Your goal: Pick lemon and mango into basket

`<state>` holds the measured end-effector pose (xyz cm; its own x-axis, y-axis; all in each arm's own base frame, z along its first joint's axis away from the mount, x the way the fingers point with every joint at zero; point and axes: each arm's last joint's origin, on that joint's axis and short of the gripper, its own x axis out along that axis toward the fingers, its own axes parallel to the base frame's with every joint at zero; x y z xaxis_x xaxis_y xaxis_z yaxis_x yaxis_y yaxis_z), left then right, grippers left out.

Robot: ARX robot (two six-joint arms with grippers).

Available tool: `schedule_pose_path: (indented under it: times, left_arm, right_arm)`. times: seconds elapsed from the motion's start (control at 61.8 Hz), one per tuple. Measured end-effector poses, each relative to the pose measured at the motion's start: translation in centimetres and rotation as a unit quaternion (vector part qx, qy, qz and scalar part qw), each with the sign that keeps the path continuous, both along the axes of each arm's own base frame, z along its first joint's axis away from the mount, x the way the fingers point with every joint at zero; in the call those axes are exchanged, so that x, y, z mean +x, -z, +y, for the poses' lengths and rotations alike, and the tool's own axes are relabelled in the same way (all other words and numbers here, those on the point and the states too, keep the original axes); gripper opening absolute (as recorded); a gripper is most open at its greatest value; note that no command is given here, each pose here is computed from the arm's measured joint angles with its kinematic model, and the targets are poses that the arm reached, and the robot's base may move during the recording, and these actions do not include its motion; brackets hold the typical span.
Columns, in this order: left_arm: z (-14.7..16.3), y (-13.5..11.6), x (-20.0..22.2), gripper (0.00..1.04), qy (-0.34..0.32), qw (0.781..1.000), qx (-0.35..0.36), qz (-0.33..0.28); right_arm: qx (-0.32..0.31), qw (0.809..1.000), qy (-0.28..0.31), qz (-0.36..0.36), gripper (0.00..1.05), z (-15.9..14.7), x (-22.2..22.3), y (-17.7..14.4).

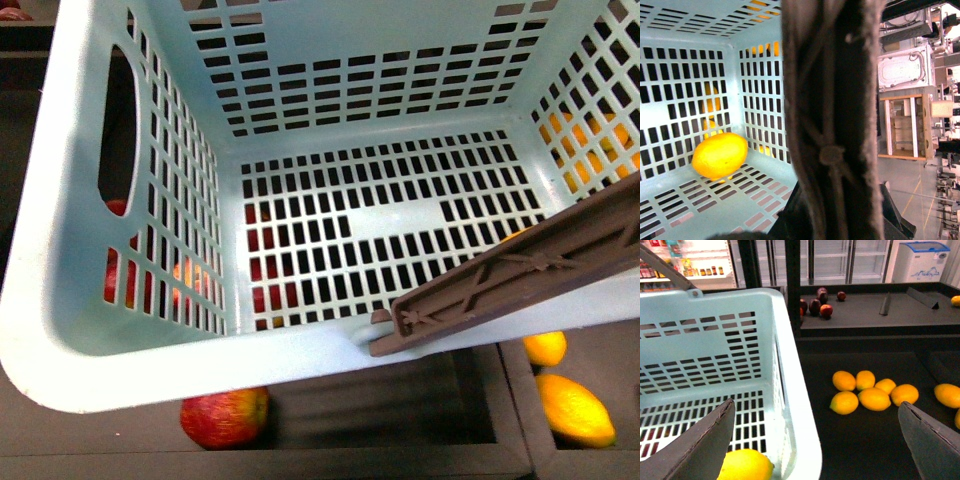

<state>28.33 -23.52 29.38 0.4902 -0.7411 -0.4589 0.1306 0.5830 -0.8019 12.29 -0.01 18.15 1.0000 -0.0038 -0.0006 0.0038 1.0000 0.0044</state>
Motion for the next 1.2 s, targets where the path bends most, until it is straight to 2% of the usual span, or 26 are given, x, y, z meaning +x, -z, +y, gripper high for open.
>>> schedule_pose_path:
  times: [1.198]
  left_arm:
    - [0.33, 0.02, 0.28, 0.04, -0.012, 1.000, 0.005, -0.004]
  right_arm:
    - [0.000, 1.000, -0.002, 0.003, 0.96, 0.01, -0.02, 0.17]
